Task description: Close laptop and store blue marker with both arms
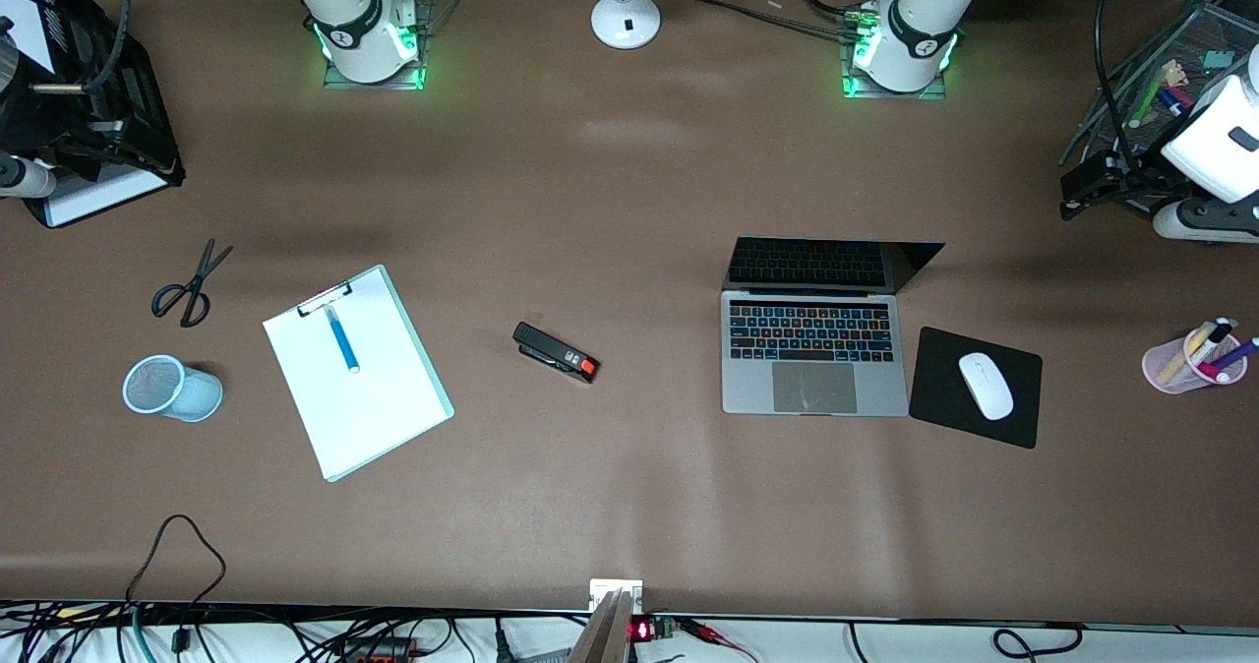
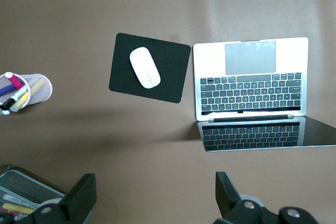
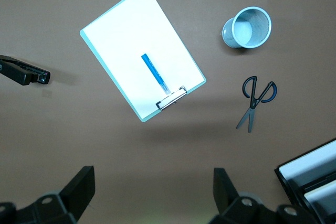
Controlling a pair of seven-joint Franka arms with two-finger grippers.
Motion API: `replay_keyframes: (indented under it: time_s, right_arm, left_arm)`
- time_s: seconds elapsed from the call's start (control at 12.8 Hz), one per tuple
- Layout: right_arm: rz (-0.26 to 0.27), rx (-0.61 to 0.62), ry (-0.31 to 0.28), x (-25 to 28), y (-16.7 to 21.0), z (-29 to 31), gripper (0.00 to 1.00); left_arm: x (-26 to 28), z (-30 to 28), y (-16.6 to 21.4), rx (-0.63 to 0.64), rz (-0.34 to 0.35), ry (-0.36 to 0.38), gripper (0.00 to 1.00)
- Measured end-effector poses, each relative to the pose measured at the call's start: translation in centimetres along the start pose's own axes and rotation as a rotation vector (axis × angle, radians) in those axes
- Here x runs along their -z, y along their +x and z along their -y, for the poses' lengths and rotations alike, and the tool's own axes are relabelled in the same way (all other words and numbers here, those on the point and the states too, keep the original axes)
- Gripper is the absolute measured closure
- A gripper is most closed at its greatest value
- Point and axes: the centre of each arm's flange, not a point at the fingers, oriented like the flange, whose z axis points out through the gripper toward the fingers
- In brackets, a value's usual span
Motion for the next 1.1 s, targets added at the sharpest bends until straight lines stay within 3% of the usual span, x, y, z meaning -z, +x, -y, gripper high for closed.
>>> replay_keyframes:
  time_s: [0.71, 0.94, 1.1]
  right_arm:
    - [0.023, -0.001, -0.003, -1.5, 0.9, 0.1, 0.0]
    - [0.055, 0.02, -0.007, -3.7, 2.0, 0.5, 0.0]
    - [0.066, 0.097, -0.006, -5.7, 3.4, 0.7, 0.0]
  left_arm:
    - [0.2, -1.6, 0.0, -0.029, -0.002, 0.001, 0.0]
    - [-0.5, -1.9, -0.2, -0.034, 0.046, -0.001, 0.0]
    - [-1.4, -1.9, 0.1, -0.034, 0.068, -0.009, 0.0]
